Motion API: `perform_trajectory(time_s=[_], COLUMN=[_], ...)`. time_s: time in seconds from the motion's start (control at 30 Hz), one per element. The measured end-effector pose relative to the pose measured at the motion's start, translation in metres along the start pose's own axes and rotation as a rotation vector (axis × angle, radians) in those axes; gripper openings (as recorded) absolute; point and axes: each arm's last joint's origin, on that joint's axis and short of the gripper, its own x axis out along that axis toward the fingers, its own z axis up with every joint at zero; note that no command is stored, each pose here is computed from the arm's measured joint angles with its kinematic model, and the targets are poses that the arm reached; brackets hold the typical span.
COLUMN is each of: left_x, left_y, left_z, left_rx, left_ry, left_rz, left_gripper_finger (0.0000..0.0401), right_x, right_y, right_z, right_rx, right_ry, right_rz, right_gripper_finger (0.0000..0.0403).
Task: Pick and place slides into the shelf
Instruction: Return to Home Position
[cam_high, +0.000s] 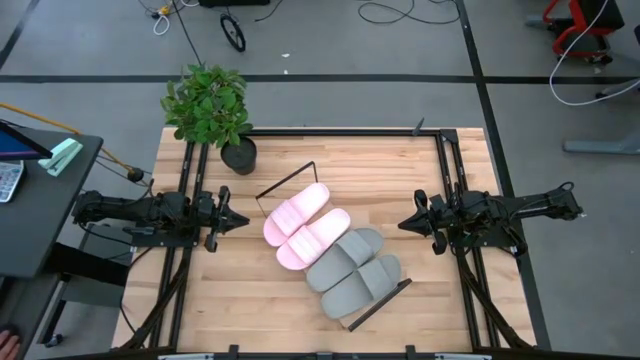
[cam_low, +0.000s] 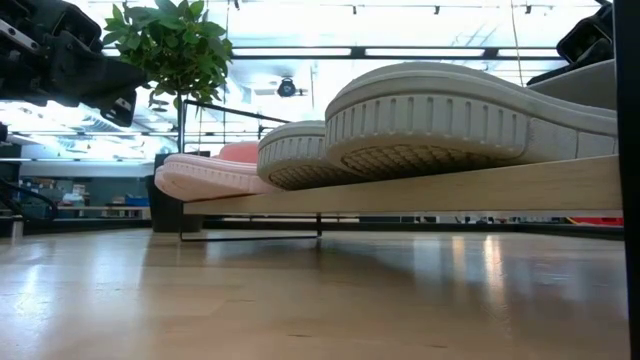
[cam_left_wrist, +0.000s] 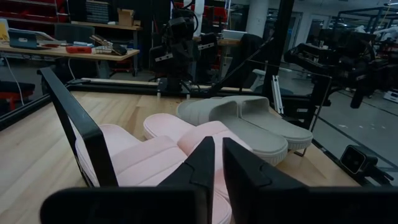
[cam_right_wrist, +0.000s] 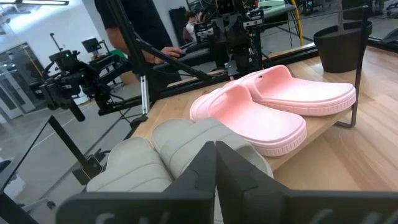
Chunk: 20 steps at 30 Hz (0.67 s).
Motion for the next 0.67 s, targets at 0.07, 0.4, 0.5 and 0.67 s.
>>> perform_trajectory(time_s=[0.07,0.4,0.5,0.67], left_x=[0.0,0.0,0.0,0.0], left_y=[0.0,0.0,0.0,0.0], left_z=[0.0,0.0,0.0,0.0], left_rx=[-0.001,0.0,0.0,0.0], left_ry=[0.0,0.0,0.0,0.0], left_rz=[0.0,0.0,0.0,0.0], left_gripper_finger=[0.004,0.0027,0.0025,0.0032], right_x=[0.0,0.0,0.0,0.0], right_y=[0.0,0.0,0.0,0.0], right_z=[-0.0001,-0.0001,-0.0001,-0.0001], right_rx=[0.0,0.0,0.0,0.0], right_ry=[0.0,0.001,0.0,0.0], right_rz=[0.0,0.0,0.0,0.0], right_gripper_finger=[0.0009,0.0009,0.0009,0.0009])
